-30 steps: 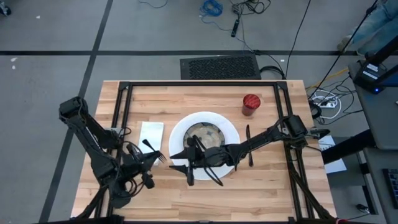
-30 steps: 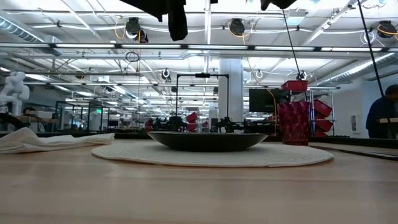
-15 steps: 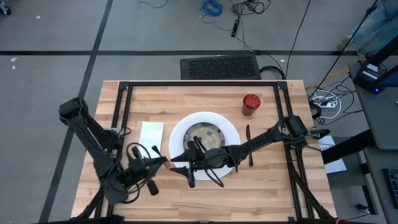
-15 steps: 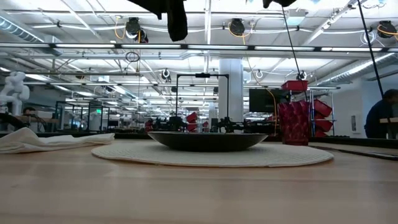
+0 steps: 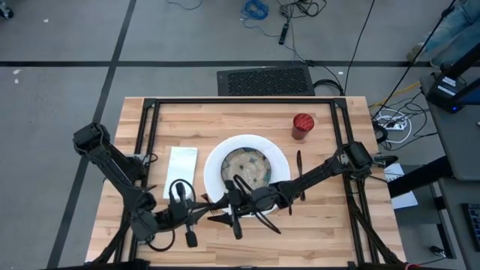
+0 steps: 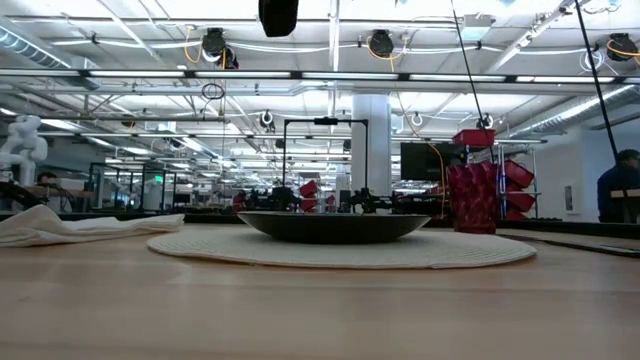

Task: Set table place
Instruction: Put the black fork on the white napkin

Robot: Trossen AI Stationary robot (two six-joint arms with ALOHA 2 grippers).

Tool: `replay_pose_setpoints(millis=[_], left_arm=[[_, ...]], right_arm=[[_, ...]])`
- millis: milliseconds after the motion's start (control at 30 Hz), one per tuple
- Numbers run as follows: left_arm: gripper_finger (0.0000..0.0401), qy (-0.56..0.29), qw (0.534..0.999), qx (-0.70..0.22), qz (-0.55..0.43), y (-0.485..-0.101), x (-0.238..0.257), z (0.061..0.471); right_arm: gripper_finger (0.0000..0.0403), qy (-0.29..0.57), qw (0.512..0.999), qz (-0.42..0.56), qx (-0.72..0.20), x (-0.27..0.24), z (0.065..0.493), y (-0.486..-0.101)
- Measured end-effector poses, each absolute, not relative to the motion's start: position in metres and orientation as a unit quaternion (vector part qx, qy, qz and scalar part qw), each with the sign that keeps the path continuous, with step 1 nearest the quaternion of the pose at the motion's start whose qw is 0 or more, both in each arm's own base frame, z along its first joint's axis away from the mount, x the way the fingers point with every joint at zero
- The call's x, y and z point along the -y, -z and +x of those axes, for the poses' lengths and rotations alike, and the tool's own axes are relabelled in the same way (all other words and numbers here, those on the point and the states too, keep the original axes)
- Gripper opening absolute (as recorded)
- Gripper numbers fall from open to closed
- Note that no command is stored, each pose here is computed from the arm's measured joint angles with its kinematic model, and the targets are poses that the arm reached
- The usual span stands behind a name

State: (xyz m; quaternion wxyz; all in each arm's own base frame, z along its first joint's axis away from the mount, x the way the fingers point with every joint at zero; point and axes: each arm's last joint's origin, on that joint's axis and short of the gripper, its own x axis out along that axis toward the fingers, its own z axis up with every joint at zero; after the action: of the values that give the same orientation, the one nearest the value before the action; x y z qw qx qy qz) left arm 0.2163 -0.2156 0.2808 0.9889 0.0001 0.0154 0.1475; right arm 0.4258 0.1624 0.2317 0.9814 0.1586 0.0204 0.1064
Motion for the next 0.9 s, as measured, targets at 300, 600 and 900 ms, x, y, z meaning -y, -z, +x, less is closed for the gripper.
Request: replay_pose_setpoints(millis=[300, 600, 900], left_arm=[[0.0000, -0.120, 0.993, -0.016, 0.012, -0.281, 0.224, 0.209], [0.0000, -0.114, 0.993, -0.017, 0.023, -0.281, 0.227, 0.204], [0.0000, -0.114, 0.993, -0.017, 0.022, -0.281, 0.227, 0.205]], right_arm=[[0.0030, -0.102, 0.981, 0.164, -0.013, -0.168, 0.423, -0.233], [0.0001, -0.106, 0.980, 0.170, -0.014, -0.170, 0.422, -0.233], [0.0000, -0.105, 0.980, 0.168, -0.024, -0.174, 0.421, -0.232]])
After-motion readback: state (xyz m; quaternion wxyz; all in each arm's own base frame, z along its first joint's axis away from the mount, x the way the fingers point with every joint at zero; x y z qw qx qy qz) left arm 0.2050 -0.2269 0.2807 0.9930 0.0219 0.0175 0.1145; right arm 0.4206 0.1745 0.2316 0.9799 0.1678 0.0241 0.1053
